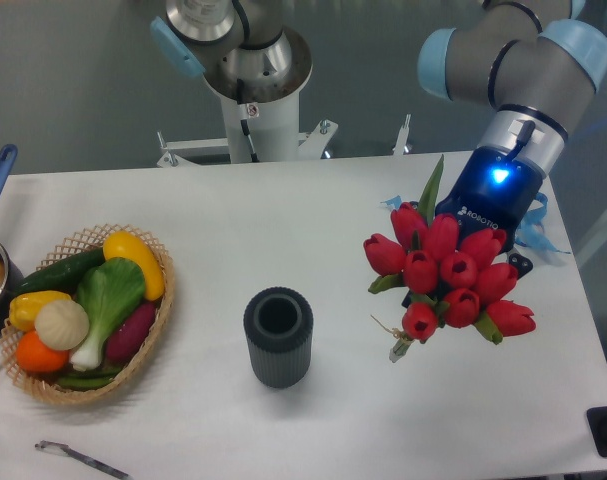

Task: Place the flowers on the table
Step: 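Hold the red tulip bunch in the gripper and lift it slightly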

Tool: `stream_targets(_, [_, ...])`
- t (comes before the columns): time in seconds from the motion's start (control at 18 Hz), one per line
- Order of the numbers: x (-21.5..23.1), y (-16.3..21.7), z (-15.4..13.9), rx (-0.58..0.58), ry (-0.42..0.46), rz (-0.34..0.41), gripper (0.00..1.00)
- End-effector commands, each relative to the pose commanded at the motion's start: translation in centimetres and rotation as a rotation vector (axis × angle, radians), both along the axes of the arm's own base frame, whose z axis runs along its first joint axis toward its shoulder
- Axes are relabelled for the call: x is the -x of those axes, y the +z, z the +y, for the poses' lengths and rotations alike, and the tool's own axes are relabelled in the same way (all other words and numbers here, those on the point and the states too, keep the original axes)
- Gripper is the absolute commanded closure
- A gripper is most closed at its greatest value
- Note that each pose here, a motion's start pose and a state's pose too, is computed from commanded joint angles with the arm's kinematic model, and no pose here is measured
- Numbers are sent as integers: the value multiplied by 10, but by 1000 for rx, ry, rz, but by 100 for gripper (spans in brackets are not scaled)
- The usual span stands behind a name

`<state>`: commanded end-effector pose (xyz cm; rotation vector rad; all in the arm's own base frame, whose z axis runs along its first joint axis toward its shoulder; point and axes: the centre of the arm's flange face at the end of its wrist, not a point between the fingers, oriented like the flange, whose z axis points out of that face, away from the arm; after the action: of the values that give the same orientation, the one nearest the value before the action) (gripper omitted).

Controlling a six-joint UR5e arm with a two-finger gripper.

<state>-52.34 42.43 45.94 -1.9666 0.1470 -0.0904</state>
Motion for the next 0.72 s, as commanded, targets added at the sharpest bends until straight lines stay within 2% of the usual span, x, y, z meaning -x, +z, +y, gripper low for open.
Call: stream_targets(0.72, [-1,9,-16,15,30,23,57])
